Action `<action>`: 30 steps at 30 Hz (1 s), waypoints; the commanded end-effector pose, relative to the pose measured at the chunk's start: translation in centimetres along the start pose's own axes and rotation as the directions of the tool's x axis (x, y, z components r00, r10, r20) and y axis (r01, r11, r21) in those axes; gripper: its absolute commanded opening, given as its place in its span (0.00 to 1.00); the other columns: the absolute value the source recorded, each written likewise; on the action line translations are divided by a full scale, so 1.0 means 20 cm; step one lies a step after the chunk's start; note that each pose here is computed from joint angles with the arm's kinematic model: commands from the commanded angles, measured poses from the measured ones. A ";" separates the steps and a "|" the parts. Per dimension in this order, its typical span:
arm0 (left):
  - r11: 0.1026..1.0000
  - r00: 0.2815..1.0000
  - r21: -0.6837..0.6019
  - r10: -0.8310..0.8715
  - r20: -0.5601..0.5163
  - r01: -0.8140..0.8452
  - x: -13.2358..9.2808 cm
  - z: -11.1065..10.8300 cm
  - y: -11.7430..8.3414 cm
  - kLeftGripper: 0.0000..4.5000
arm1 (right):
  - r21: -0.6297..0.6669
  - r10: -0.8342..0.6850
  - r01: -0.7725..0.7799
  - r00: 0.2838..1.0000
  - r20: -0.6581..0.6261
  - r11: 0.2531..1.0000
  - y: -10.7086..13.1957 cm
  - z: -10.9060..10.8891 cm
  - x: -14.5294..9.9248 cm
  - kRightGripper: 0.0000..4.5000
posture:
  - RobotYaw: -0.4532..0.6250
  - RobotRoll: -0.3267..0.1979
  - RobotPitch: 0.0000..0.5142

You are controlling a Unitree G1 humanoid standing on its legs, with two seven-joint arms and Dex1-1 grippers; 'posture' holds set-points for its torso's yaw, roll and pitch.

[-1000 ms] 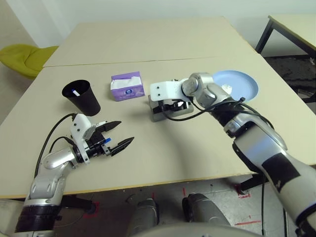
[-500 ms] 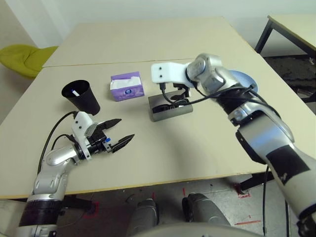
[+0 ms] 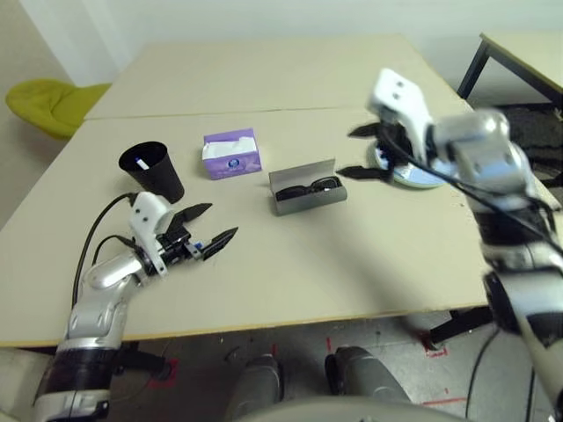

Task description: Organize and tidy the items on the table.

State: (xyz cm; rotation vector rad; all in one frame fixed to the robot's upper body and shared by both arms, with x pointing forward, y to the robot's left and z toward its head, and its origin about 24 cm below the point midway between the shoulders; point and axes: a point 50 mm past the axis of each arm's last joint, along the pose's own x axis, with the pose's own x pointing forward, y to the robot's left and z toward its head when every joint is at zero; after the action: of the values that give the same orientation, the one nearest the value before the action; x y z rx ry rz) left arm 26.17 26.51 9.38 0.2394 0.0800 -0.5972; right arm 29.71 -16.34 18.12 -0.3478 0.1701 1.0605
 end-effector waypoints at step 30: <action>0.988 0.986 0.006 0.157 -0.049 -0.156 0.42 -0.03 0.14 0.00 | 0.024 -0.294 0.295 0.934 0.205 0.955 0.19 -0.61 -0.26 1.00 | 0.20 0.62 0.11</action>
State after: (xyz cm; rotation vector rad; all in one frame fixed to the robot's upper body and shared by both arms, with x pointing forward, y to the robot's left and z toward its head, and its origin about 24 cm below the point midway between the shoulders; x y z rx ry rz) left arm 34.47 24.51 8.46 0.2381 0.0920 -0.4145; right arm 24.23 -23.09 7.61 -0.2553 -0.0711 0.7929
